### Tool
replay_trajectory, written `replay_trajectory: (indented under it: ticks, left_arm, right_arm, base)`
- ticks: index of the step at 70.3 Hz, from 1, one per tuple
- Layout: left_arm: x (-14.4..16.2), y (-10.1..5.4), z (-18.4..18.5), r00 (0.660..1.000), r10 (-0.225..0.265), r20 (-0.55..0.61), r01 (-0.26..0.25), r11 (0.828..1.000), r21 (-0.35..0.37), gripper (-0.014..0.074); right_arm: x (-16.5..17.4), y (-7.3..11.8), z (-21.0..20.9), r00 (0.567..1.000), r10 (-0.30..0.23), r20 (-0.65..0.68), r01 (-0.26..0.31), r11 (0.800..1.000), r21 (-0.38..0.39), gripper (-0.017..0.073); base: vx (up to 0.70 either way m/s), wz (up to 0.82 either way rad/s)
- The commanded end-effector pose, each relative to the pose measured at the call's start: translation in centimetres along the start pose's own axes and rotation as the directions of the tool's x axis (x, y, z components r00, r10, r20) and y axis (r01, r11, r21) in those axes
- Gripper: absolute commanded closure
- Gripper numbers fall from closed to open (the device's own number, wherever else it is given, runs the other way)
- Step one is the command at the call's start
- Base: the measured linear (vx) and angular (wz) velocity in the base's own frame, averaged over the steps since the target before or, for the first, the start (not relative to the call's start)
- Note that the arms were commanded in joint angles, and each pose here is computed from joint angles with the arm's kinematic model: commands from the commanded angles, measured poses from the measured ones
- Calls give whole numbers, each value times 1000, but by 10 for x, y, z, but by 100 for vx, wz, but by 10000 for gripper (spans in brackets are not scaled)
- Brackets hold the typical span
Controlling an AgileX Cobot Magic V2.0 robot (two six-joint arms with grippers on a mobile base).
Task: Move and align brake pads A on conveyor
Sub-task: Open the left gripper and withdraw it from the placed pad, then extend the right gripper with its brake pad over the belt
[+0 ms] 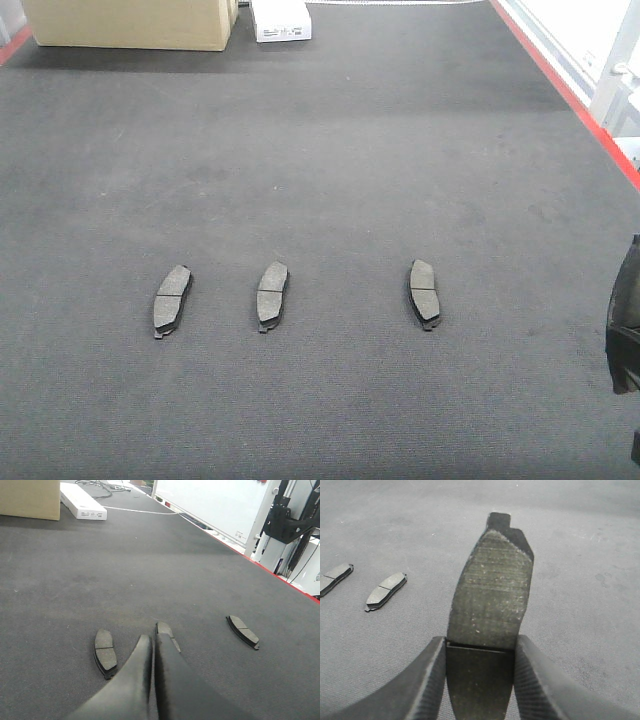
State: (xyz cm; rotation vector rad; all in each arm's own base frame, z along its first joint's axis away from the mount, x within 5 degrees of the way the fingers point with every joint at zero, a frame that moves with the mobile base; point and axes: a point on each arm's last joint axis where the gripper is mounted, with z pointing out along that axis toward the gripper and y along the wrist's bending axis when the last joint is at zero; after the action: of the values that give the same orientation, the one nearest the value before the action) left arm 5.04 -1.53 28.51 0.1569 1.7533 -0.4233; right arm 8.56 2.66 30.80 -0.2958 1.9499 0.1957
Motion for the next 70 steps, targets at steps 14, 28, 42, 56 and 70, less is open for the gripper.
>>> replay_trajectory:
  ticks: [14,28,42,56,70]
  left_arm:
    - [-13,-4,-2,998,2,70,-4,1000,29,599]
    - [-13,-4,-2,998,2,70,-4,1000,29,599]
    - [-13,-4,-2,998,2,70,-4,1000,29,599]
    - [-13,-4,-2,998,2,70,-4,1000,29,599]
    - [-13,-4,-2,998,2,70,-4,1000,29,599]
  right_arm:
    - [-19,0,-4,991,-19,133,19,1000,3,522]
    - [-28,2,2,979,28,203,-23,999,-26,522]
    - [-39,3,55,999,24,26,-24,1000,-21,522]
    - [-55,8,121,989,42,-141,-47,998,-31,520]
    - [-62,45,188,963,36,-268,-72,989,-127,517]
  base:
    - [0,0]
    - [0,0]
    - [0,0]
    - [0,0]
    - [0,0]
